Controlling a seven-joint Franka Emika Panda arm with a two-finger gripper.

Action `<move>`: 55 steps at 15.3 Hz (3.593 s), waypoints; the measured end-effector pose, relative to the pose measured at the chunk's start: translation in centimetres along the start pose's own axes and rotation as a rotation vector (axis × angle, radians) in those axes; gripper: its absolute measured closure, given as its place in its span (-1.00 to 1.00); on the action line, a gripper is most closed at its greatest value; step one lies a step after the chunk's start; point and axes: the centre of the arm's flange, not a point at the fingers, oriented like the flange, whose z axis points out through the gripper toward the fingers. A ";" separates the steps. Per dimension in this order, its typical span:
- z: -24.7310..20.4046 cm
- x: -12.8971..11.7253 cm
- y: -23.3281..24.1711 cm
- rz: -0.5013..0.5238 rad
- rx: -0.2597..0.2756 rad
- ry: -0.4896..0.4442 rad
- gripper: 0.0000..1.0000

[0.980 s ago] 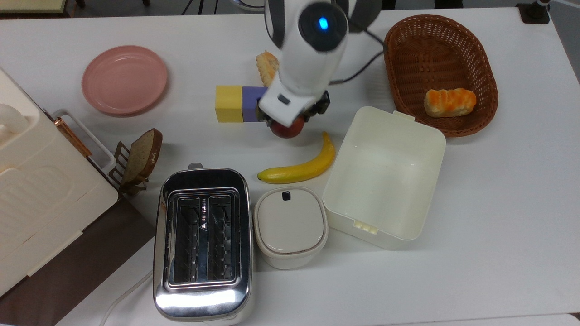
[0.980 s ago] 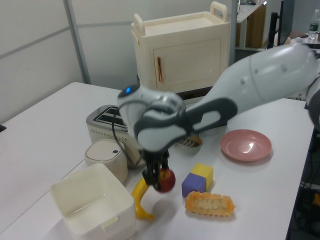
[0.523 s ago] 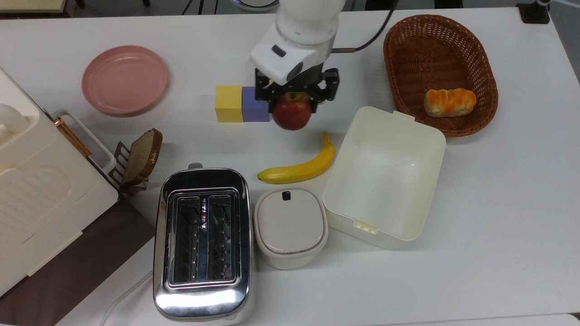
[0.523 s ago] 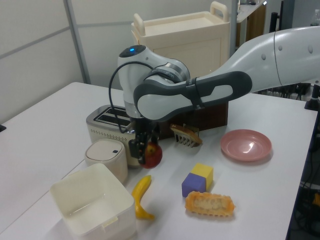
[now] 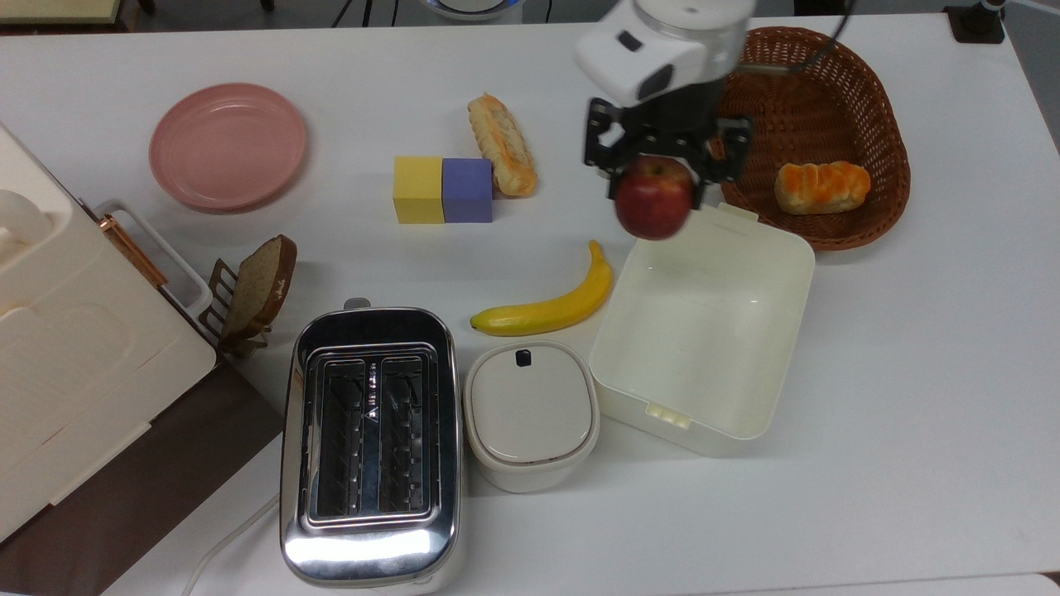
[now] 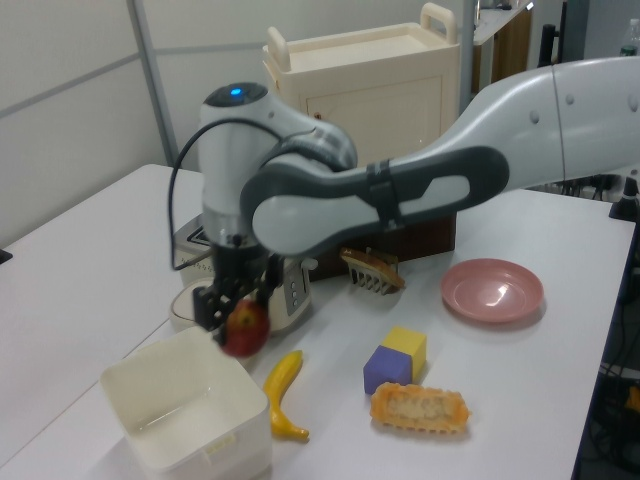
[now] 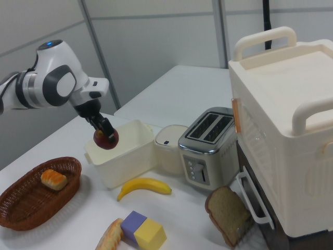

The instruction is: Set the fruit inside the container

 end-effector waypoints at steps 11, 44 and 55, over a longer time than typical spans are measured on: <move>10.6 -2.7 -6.9 0.049 -0.059 -0.024 -0.69; -5.7 0.5 13.5 -0.046 -0.215 -0.182 -1.00; -7.5 -3.0 24.0 -0.129 -0.060 -0.282 -1.00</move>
